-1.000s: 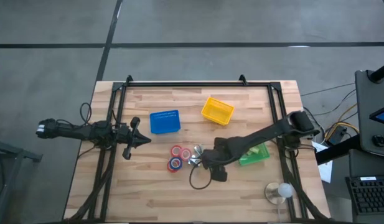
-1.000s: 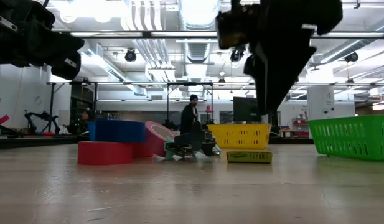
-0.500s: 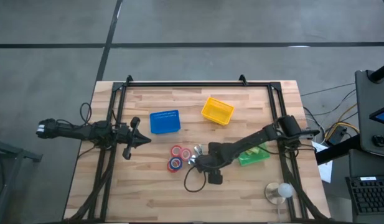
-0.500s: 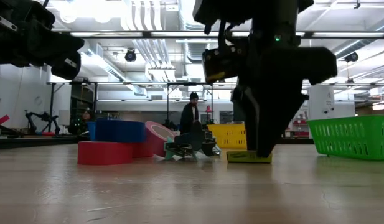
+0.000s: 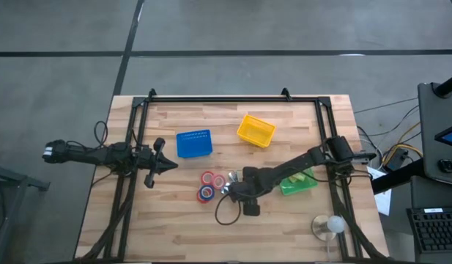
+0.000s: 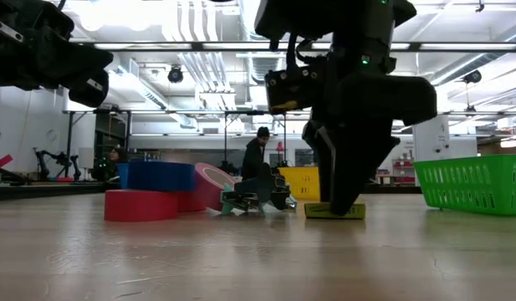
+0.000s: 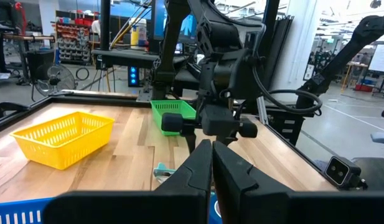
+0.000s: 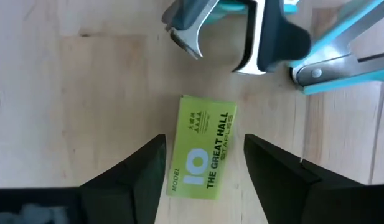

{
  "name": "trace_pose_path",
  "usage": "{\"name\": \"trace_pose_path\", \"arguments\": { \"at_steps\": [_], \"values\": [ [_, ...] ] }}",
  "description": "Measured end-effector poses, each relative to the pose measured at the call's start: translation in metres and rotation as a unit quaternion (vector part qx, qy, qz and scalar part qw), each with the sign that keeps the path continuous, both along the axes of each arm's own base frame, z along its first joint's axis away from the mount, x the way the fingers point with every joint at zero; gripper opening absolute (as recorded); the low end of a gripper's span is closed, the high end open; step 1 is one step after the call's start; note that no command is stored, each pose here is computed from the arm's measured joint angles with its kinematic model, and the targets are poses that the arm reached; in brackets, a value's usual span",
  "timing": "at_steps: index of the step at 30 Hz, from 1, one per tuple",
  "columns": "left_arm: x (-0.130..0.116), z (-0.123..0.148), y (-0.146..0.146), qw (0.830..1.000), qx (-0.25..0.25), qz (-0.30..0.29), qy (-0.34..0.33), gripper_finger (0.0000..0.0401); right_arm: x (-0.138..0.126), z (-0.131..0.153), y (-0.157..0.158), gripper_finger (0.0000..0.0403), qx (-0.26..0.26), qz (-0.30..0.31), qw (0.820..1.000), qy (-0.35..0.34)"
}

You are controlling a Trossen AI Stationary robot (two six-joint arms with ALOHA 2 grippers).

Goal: Pick and place Stapler, Stapler remover, tape
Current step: Put the green staple box into the green bin

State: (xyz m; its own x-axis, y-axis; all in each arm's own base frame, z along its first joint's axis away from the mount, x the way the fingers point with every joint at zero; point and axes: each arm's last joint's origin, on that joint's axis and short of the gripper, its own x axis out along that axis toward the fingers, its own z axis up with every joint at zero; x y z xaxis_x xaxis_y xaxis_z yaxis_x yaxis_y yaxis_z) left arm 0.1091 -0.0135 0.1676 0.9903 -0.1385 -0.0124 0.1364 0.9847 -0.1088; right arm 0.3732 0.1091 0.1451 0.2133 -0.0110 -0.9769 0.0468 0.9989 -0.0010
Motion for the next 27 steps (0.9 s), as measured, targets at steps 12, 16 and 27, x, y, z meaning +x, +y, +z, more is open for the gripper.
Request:
{"name": "trace_pose_path", "arguments": {
  "at_steps": [12, 16, 27],
  "values": [
    [0.0, 0.0, 0.0, 1.0, 0.0, 0.0, 0.0, 0.0016, -0.003, -0.002, -0.001, 0.0146, -0.007, 0.019, 1.0, 0.009],
    [0.0, 0.0, 0.0, 1.0, 0.0, 0.0, 0.0, 0.0016, -0.003, -0.002, -0.001, 0.0121, -0.008, 0.024, 1.0, 0.009],
    [0.0, 0.0, 0.0, 1.0, 0.0, 0.0, -0.001, 0.0016, -0.017, 0.006, -0.005, 0.0123, -0.02, 0.021, 0.997, 0.065]
  ]
}}
